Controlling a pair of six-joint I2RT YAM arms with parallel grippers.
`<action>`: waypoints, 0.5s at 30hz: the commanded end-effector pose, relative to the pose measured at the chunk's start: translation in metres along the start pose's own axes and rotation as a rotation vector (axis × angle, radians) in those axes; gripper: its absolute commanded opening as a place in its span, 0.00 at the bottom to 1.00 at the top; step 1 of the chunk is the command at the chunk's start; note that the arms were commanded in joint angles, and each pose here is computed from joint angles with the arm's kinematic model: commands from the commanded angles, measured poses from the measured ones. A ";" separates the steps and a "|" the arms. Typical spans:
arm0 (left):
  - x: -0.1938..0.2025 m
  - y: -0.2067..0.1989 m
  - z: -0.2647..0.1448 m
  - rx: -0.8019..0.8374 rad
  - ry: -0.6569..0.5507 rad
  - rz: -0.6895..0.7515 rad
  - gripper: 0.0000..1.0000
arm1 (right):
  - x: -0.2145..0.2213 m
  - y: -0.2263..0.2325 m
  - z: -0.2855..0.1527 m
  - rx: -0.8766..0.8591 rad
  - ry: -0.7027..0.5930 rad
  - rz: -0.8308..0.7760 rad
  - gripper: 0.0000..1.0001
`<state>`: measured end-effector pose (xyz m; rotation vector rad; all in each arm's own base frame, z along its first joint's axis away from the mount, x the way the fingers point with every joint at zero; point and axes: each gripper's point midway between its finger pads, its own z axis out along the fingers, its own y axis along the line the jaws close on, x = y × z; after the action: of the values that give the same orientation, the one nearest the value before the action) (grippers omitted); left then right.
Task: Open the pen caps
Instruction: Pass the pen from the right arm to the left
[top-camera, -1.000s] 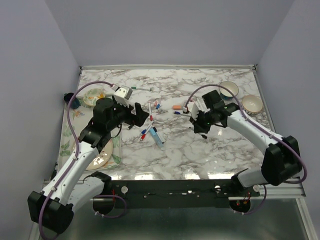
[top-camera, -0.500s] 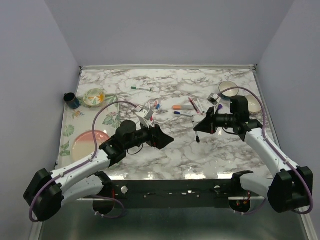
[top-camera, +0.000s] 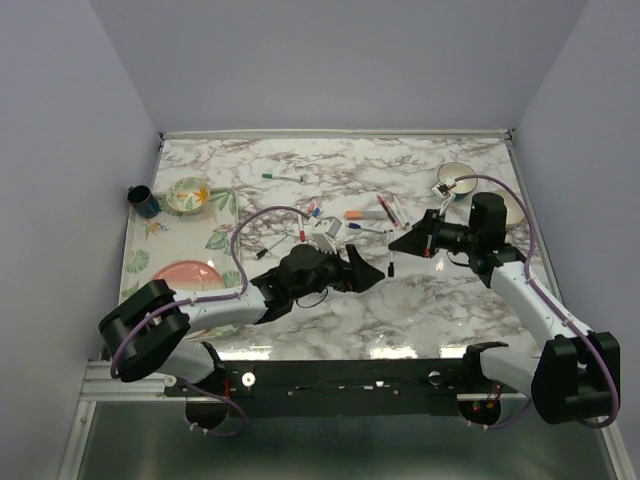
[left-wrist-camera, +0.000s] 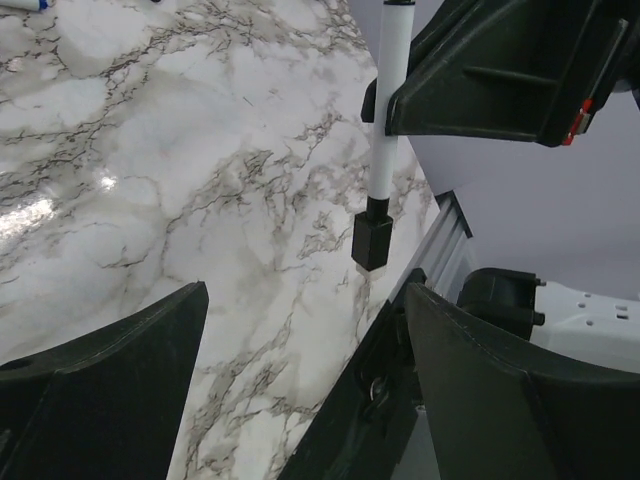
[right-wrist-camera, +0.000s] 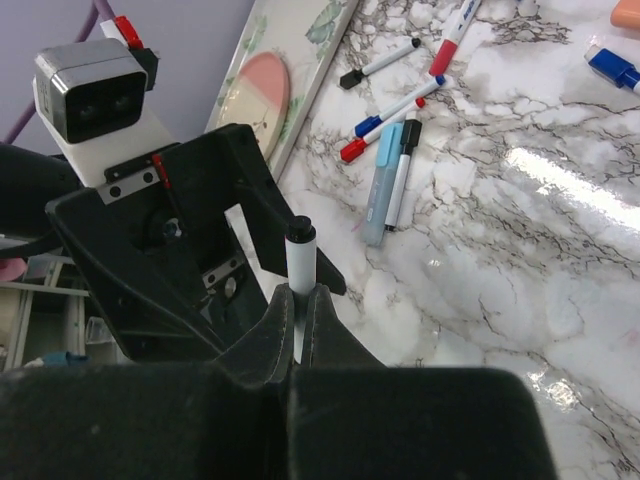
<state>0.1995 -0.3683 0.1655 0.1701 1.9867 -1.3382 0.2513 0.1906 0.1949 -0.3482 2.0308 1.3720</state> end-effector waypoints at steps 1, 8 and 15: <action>-0.009 -0.027 0.023 0.082 -0.041 -0.064 0.84 | -0.002 -0.002 0.002 -0.004 -0.013 0.045 0.01; -0.005 -0.035 0.045 0.114 -0.023 -0.088 0.75 | 0.000 -0.006 0.003 -0.003 -0.004 0.060 0.01; 0.004 -0.030 0.056 0.087 0.017 -0.095 0.36 | 0.000 -0.008 0.004 0.011 -0.008 0.060 0.00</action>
<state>0.2119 -0.4208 0.1681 0.1104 1.9837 -1.4606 0.2551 0.1919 0.1911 -0.2913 2.0577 1.4045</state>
